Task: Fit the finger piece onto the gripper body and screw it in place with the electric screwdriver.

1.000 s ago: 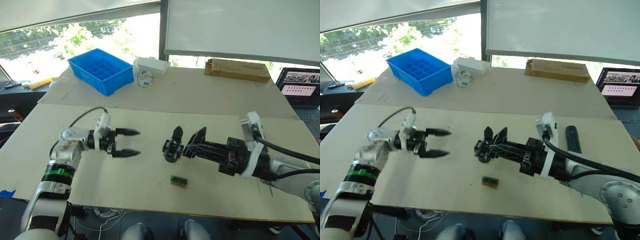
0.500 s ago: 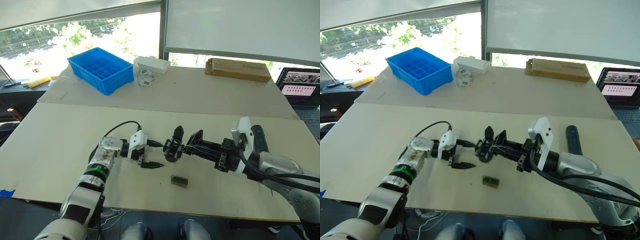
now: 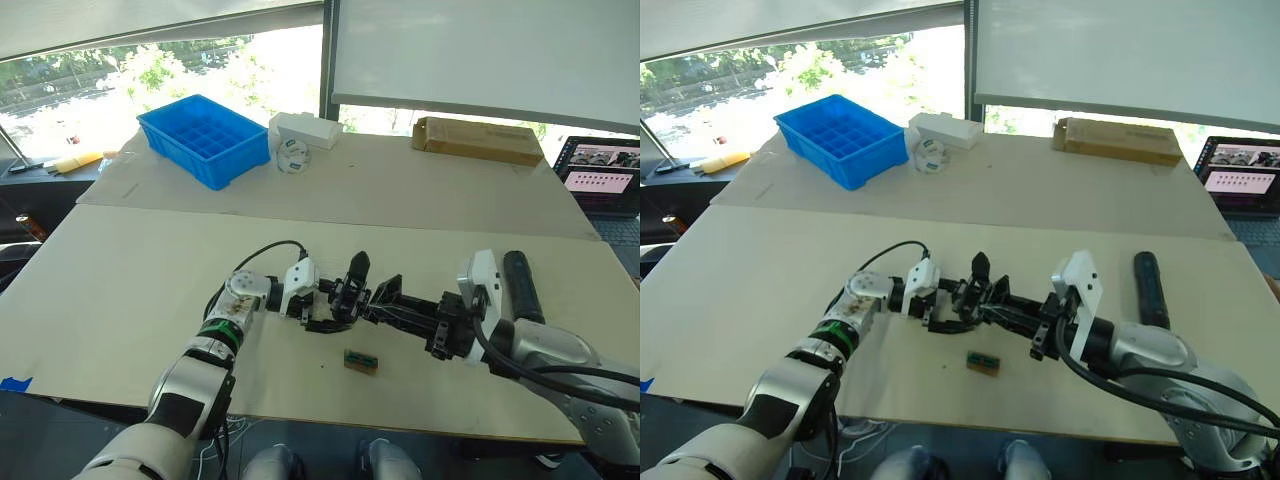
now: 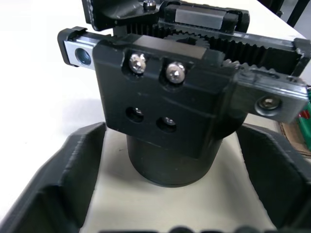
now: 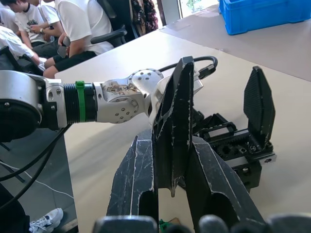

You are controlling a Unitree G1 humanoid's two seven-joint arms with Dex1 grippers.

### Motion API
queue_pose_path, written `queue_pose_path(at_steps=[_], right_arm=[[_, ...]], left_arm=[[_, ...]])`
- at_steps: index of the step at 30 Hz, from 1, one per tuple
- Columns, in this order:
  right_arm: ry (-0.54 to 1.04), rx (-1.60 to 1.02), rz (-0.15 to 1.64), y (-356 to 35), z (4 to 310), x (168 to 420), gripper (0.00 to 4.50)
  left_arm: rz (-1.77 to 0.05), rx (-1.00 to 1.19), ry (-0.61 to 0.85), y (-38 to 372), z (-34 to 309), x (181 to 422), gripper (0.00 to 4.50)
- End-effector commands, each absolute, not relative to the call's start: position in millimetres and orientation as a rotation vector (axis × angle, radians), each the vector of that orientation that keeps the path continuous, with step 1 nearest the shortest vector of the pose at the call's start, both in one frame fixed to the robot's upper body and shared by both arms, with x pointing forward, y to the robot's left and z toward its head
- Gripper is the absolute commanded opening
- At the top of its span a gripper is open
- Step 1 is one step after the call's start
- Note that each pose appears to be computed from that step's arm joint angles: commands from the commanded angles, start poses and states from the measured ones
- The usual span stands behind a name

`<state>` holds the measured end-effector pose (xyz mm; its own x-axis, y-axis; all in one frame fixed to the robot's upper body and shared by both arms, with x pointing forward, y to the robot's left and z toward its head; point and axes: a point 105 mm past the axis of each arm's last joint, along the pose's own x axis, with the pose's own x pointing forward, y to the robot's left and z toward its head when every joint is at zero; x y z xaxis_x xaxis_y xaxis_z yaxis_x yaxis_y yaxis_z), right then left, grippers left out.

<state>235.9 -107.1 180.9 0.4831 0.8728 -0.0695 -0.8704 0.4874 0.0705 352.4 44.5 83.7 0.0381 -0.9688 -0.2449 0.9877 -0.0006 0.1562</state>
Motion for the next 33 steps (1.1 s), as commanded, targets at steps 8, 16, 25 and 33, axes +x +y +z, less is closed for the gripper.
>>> queue_pose_path(at_steps=[8, 16, 25, 33], right_arm=[[-0.051, -0.094, 1.089, -100, 194, 245, 0.39], [-0.058, -0.216, 1.09, -83, 183, 274, 0.39], [-0.028, -0.253, 1.099, -76, 172, 281, 0.39], [-0.032, -0.265, 1.102, -73, 169, 282, 0.39]], left_arm=[[-1.55, 0.356, 0.032, 37, 87, 351, 2.29], [-1.538, 0.336, 0.012, 26, 83, 346, 2.29], [-1.501, 0.337, 0.036, 25, 74, 342, 2.29], [-1.519, 0.324, 0.058, 23, 70, 337, 2.29]])
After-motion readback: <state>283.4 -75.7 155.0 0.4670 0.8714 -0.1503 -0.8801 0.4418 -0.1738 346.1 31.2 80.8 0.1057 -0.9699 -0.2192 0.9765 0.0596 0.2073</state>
